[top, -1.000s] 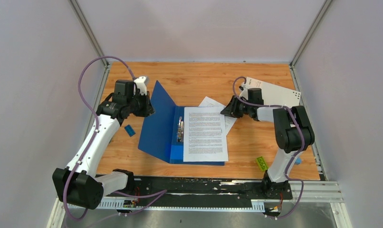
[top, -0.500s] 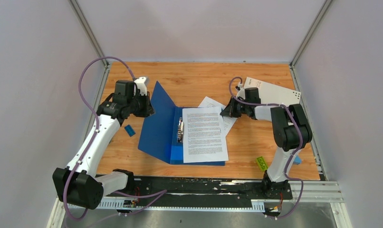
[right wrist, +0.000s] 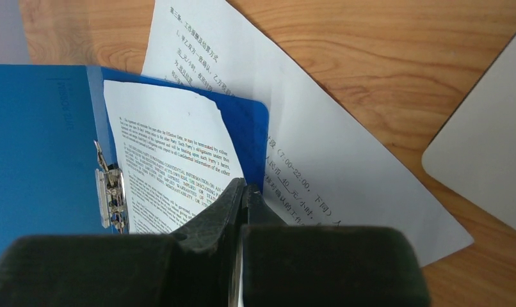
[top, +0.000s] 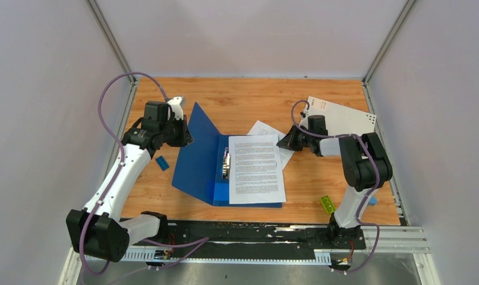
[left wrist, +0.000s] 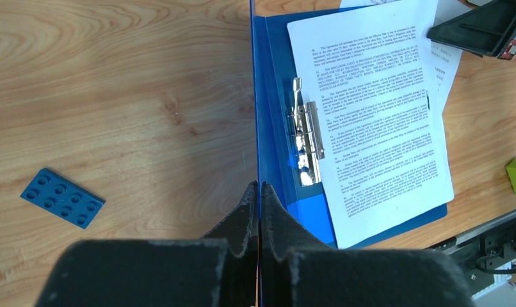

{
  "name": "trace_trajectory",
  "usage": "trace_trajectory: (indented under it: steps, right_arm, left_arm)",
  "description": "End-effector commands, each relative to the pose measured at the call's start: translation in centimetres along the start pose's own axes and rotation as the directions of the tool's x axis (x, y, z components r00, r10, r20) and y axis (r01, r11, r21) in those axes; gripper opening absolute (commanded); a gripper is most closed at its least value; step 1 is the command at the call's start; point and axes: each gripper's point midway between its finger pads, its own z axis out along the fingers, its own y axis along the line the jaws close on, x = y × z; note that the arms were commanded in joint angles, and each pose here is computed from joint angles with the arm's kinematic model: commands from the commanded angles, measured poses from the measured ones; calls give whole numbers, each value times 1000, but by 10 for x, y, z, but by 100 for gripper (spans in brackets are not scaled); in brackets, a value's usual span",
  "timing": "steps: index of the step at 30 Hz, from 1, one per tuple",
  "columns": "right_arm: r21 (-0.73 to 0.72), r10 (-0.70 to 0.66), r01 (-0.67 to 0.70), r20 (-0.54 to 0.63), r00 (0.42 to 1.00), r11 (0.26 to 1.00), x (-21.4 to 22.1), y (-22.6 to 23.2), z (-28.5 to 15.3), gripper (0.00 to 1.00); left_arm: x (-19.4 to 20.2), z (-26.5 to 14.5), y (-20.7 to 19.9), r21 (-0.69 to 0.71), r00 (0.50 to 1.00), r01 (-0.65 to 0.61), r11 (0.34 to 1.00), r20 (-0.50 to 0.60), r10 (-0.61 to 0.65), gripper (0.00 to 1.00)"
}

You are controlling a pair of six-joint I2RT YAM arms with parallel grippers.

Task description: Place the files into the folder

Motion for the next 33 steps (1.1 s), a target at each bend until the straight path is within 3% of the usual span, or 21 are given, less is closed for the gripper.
trace_trajectory:
  steps: [1, 25, 29, 33]
  right_arm:
    - [-15, 20, -19, 64, 998, 1000, -9, 12, -8, 0]
    - [40, -76, 73, 77, 994, 996, -9, -2, -26, 0]
    - [3, -97, 97, 84, 992, 995, -12, 5, -24, 0]
    - [-131, -196, 211, 114, 974, 969, -13, 34, -28, 0]
  left_arm:
    - [-2, -3, -4, 6, 1000, -2, 1000, 25, 1, 0]
    - [-1, -4, 1, -17, 1000, -8, 1000, 20, 8, 0]
    - [-1, -3, 0, -15, 1000, -8, 1000, 18, 8, 0]
    - [-1, -2, 1, -17, 1000, -10, 1000, 17, 11, 0]
